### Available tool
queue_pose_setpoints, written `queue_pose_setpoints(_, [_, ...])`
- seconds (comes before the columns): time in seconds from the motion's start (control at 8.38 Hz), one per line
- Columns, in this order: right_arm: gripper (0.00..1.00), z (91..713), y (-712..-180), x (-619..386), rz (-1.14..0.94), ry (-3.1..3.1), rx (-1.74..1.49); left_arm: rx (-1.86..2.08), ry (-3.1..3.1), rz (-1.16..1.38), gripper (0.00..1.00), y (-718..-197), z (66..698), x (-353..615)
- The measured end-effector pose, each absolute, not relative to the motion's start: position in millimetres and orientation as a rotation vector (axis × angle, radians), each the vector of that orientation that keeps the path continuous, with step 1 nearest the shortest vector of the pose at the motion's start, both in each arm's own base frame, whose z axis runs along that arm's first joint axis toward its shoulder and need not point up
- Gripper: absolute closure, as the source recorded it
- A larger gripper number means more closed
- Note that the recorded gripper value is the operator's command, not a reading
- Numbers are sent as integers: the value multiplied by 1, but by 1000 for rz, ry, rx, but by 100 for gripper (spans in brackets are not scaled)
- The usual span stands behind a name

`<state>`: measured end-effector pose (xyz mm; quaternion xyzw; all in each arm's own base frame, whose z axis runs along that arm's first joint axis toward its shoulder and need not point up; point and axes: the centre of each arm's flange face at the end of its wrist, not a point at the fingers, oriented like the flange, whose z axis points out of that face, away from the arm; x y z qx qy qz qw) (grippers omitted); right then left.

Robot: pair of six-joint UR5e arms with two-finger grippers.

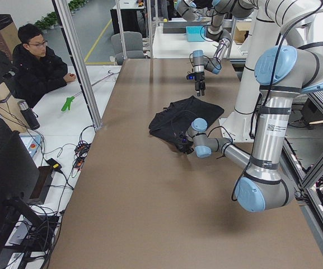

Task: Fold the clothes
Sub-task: 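Grasp the shirt's opposite corner with the left gripper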

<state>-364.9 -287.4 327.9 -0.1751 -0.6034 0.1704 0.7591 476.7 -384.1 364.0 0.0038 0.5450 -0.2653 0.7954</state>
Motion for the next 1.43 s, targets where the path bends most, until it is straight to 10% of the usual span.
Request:
queue_pose_setpoints(0.6, [5,326,-287,-364,367,-1320,-381,10,1166,-575,100,-383,367,473])
queue_pose_setpoints(1.43, [5,328,-291,-362,380,-1318,-373,77,1197,-538,100,-406,351,427])
